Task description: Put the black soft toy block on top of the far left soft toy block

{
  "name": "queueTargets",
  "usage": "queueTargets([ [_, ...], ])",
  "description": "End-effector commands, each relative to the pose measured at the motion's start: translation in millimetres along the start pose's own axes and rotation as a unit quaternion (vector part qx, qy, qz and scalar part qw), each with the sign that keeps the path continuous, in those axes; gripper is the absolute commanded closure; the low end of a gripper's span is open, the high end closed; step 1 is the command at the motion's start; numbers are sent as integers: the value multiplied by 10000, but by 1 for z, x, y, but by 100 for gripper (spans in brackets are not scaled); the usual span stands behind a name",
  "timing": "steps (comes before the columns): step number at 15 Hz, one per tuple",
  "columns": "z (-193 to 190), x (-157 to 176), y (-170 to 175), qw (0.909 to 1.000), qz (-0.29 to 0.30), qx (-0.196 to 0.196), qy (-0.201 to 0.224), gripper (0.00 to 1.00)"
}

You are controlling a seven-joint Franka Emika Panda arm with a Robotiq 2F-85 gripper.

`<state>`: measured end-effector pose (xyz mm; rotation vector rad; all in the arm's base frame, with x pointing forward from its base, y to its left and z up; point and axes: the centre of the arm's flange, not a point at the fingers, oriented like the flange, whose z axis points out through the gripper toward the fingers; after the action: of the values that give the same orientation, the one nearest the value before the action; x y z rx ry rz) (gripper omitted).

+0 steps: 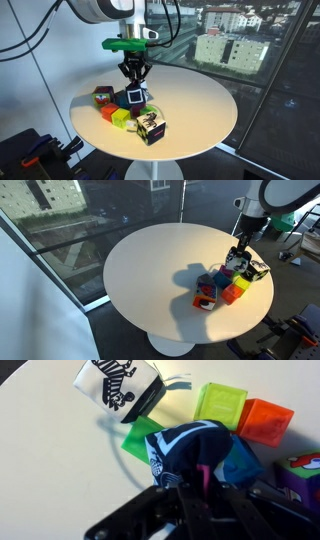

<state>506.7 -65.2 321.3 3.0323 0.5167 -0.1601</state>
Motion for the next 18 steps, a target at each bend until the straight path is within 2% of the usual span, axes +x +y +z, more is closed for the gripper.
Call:
queueTargets([
  [1, -21, -7, -18, 10000, -8, 62, 2, 93],
  [9, -33, -7, -67, 9981, -592, 158, 32, 94],
  [18, -24, -14, -128, 9875, -1541, 315, 49, 93],
])
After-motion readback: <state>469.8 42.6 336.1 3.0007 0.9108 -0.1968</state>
